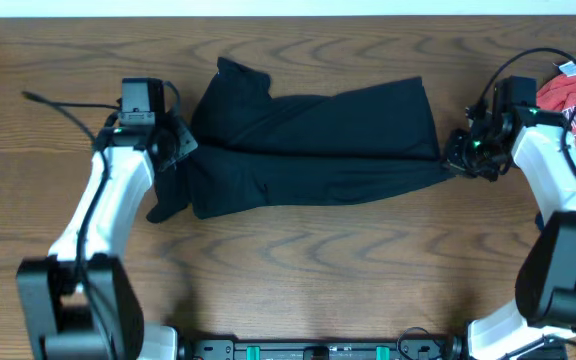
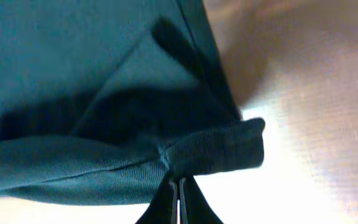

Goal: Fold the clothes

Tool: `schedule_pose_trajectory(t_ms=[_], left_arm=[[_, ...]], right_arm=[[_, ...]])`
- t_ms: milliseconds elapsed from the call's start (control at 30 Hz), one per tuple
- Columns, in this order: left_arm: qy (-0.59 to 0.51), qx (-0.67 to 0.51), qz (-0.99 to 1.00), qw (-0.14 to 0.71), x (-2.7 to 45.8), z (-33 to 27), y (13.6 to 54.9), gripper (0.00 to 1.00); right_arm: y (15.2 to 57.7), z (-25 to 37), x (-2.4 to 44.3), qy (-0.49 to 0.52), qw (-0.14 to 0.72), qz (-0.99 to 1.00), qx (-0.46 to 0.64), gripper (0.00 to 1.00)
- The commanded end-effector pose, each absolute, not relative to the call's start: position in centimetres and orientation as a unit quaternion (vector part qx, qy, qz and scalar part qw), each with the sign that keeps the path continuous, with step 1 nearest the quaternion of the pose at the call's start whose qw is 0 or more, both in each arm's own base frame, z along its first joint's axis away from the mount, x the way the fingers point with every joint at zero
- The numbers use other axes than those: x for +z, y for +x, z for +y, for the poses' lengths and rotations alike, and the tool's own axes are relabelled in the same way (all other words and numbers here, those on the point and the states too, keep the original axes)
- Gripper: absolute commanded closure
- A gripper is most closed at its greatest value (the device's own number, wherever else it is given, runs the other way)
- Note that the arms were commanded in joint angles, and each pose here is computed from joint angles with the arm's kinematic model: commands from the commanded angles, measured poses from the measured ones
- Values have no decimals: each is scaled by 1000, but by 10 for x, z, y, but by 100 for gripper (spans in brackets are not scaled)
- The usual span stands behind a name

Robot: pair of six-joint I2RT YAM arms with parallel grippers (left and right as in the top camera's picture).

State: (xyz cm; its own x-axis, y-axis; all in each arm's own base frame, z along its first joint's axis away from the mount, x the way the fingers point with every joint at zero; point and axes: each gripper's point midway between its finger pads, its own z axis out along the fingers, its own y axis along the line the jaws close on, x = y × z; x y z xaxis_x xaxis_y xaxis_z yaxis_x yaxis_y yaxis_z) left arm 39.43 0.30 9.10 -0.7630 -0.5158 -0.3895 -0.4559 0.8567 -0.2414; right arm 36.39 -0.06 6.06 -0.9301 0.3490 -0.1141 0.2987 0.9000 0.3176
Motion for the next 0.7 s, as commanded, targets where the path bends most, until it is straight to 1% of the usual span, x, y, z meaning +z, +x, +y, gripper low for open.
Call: schedule_pose_trajectory(t_ms=[0, 200, 233, 267, 300, 333, 367, 400, 500, 667], left_arm=[[-259, -58, 934, 238, 84, 10, 410, 94], [-262, -66, 931, 244, 78, 8, 418, 94], [-262, -66, 931, 244, 78, 8, 418, 94], [-262, -66, 932, 244, 78, 8, 418, 94], [-262, -65, 932, 243, 78, 8, 418, 91], [-262, -66, 932, 242, 77, 8, 418, 86], [-260, -65, 932, 243, 78, 8, 418, 70], [-258, -66, 932, 246, 78, 8, 419, 64], [-244, -66, 931, 263, 86, 8, 428, 65], [-211, -71, 925, 306, 124, 2, 453, 65]], right_arm=[[379, -2, 50, 167, 94, 969, 155, 99], [408, 4, 41, 154, 134, 961, 188, 99], [412, 7, 41, 151, 139, 959, 196, 82], [413, 8, 40, 149, 140, 958, 200, 57], [415, 10, 39, 144, 142, 959, 200, 22], [416, 13, 38, 134, 144, 959, 205, 9], [418, 16, 39, 121, 149, 959, 209, 1], [420, 19, 41, 110, 154, 958, 215, 1], [429, 26, 54, 74, 172, 957, 223, 1], [449, 27, 96, 29, 196, 957, 210, 1]])
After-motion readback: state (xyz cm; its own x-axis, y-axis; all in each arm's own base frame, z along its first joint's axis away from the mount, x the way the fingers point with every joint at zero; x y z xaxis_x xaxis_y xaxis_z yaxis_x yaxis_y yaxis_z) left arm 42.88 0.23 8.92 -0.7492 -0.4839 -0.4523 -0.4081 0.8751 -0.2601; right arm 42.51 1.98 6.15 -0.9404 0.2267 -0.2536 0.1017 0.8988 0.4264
